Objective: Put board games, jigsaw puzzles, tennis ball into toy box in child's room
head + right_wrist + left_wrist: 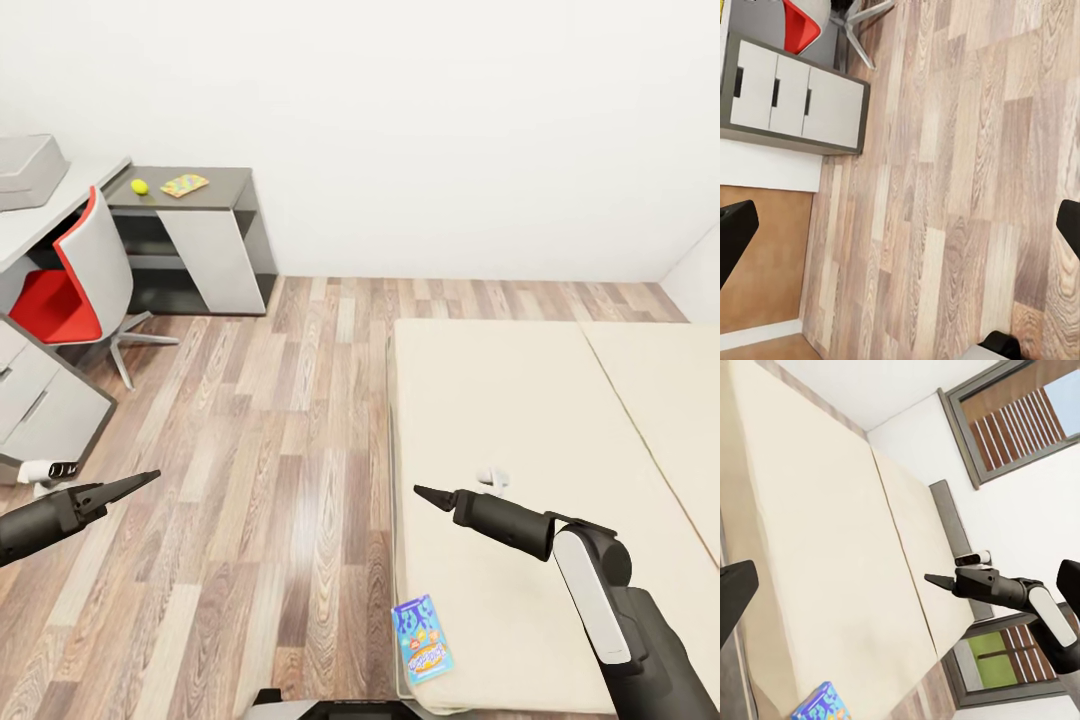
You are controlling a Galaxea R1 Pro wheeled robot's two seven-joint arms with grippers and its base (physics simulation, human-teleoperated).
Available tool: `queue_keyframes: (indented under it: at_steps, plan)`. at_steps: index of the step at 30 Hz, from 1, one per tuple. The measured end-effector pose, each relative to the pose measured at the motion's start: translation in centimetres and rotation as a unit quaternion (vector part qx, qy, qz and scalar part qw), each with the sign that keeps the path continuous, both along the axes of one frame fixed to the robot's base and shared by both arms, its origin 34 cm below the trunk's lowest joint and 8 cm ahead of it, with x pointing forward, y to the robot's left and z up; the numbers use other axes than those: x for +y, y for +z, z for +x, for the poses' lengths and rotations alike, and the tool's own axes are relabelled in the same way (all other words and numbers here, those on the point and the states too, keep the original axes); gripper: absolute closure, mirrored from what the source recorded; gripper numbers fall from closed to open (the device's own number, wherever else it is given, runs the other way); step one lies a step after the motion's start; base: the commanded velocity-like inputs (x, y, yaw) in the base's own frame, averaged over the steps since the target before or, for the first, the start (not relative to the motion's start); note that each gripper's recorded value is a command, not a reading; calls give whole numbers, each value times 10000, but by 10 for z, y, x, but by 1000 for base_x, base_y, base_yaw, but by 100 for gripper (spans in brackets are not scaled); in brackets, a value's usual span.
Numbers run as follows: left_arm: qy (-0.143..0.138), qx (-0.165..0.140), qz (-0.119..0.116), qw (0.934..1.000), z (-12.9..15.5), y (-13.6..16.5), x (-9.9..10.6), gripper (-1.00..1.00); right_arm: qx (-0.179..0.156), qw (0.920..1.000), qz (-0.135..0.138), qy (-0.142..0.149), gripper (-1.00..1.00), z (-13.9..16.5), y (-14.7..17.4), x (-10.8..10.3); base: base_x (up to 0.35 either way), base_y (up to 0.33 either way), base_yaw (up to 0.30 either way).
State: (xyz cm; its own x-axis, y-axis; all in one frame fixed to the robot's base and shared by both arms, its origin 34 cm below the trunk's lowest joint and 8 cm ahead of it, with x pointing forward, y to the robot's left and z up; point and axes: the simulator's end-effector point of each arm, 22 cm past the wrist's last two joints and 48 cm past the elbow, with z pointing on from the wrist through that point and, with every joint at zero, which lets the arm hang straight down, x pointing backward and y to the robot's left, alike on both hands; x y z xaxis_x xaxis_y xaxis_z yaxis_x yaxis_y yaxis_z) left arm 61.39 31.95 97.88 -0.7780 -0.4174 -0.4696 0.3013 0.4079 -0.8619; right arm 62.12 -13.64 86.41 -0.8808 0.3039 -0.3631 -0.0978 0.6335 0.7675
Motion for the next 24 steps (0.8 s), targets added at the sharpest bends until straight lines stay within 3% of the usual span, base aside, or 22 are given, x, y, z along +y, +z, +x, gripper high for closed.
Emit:
queue_keyframes:
  at_steps: [24]
  plan:
    - [-1, -47, 9, 10000, 0, 5, 0, -100, -37, 10000, -12, -26, -100, 2, 4, -1, 0, 0, 0]
